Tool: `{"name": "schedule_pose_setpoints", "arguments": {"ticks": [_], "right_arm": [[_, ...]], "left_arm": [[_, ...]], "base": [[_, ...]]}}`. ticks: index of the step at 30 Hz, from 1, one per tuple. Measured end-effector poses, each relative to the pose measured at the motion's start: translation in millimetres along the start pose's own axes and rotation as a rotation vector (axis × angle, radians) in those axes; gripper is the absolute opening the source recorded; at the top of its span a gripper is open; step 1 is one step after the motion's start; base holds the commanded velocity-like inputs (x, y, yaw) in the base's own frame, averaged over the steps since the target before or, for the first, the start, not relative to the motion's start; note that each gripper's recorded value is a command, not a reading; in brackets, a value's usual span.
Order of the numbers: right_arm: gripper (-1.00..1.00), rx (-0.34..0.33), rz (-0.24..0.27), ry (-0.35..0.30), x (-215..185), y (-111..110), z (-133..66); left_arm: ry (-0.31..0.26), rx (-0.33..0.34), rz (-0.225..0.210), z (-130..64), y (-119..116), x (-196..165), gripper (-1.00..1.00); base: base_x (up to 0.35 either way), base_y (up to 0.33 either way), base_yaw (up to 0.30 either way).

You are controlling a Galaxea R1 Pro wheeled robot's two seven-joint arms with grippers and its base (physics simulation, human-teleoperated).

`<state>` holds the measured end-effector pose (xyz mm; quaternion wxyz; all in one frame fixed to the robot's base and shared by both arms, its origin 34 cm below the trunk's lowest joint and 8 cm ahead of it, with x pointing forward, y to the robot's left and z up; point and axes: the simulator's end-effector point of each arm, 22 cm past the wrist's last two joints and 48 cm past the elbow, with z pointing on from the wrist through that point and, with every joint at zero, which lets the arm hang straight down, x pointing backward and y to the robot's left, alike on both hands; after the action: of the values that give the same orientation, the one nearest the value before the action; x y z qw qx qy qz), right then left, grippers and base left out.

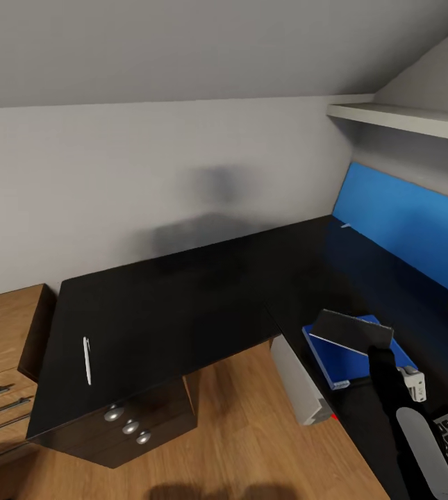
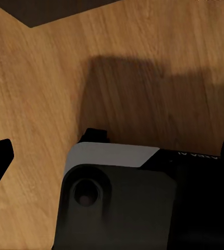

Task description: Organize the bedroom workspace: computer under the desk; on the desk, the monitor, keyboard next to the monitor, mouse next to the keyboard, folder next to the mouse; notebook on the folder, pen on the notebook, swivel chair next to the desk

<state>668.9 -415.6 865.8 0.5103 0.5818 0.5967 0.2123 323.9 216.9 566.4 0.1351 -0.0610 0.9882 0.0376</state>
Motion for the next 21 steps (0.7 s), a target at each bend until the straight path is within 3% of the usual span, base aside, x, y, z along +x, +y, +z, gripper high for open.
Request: {"name": "schedule_pose_setpoints", "arguments": {"ticks": [14, 15, 21], "right_arm": [[-1.0, -0.002, -0.001, -0.003, -1.4, 0.8, 0.1], [1.0, -0.002, -0.001, -0.003, -1.4, 0.7, 0.1], [1.0, -0.004, 0.0, -0.005, -2.7, 1.3, 0.2]], "left_arm": [[-0.001, 0.001, -0.001, 0.0, -0.8, -0.4, 1.0], [-0.001, 0.001, -0.001, -0.1, -0.7, -0.2, 1.0], [-0.001, 0.001, 0.0, -0.1, -0.7, -0.3, 1.0]], "base": [[0.0, 0.0, 0.0], [0.0, 0.0, 0.0], [0.0, 0.0, 0.0]]}}
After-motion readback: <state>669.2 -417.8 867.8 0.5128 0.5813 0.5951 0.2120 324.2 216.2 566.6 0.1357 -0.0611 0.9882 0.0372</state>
